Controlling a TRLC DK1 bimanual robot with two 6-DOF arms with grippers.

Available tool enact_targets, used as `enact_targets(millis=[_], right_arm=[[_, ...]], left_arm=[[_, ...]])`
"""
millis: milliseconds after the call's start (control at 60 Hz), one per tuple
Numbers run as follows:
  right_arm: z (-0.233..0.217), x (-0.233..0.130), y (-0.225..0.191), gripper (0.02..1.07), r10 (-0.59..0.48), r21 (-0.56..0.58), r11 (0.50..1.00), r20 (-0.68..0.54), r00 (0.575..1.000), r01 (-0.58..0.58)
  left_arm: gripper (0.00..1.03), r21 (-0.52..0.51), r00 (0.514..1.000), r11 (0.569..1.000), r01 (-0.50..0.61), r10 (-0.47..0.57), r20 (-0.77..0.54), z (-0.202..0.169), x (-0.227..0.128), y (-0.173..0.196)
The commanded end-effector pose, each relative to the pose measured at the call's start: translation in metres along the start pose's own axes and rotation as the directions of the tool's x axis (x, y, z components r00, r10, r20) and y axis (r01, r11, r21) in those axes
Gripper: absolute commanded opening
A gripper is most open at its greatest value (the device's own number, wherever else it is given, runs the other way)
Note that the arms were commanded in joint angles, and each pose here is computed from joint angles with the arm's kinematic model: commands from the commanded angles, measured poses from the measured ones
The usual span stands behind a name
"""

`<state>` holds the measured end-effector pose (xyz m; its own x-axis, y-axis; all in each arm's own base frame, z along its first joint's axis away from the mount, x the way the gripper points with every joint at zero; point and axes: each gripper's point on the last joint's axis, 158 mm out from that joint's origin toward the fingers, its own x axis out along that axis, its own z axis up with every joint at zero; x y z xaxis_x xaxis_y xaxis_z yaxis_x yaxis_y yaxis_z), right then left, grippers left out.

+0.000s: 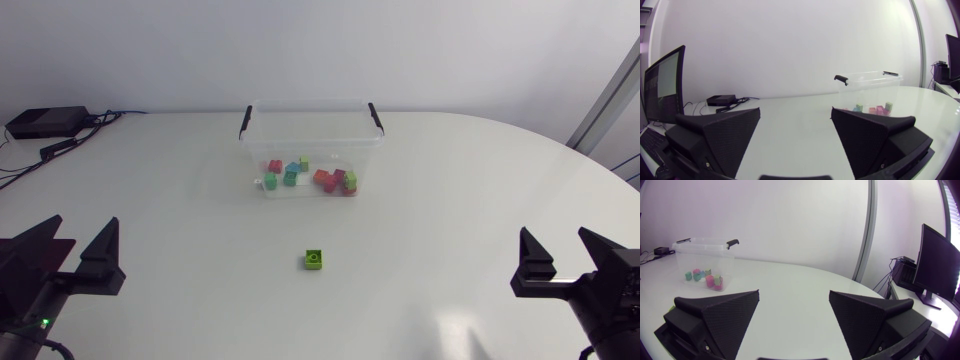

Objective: Place the duplo bricks in the container

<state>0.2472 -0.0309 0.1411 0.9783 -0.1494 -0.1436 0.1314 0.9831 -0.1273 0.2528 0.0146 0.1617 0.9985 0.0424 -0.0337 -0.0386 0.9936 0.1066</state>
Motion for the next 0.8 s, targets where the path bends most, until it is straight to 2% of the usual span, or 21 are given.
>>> enact_targets(millis=[0, 283, 400, 500, 633, 717, 783], right_arm=[[-0.008, 0.000, -0.002, 1.03, -0.010, -0.016, 1.000, -0.027, 1.000, 0.010], [-0.008, 0.000, -0.002, 1.03, -0.010, -0.016, 1.000, -0.027, 1.000, 0.010], [-0.008, 0.000, -0.002, 1.03, -0.010, -0.016, 1.000, -0.027, 1.000, 0.010], [-0.008, 0.000, -0.002, 1.03, -0.010, -0.016, 1.000, -0.027, 1.000, 0.010], [-0.008, 0.000, -0.002, 1.03, -0.010, -0.016, 1.000, -0.027, 1.000, 0.010], [-0.008, 0.000, -0.002, 1.03, -0.010, -0.016, 1.000, -0.027, 1.000, 0.010], [-0.008, 0.000, -0.002, 1.03, -0.010, -0.016, 1.000, -0.027, 1.000, 0.010]], left_arm=[[0.99, 0.015, 1.000, 1.000, -0.013, 0.013, -0.001, -0.006, 0.000, 0.002], [0.99, 0.049, 0.999, 0.998, -0.048, 0.048, 0.009, 0.011, -0.004, 0.012], [0.99, 0.049, 1.000, 0.999, 0.004, -0.002, -0.026, 0.033, -0.008, 0.003], [0.99, 0.044, 0.990, 0.995, 0.084, -0.079, -0.119, 0.049, -0.001, -0.011], [0.99, 0.110, 0.931, 0.958, 0.263, -0.222, -0.291, 0.061, 0.012, -0.046], [0.99, 0.128, 0.866, 0.912, 0.389, -0.314, -0.389, 0.063, 0.017, -0.074], [0.99, 0.133, 0.825, 0.890, 0.436, -0.337, -0.454, 0.060, 0.025, -0.083]])
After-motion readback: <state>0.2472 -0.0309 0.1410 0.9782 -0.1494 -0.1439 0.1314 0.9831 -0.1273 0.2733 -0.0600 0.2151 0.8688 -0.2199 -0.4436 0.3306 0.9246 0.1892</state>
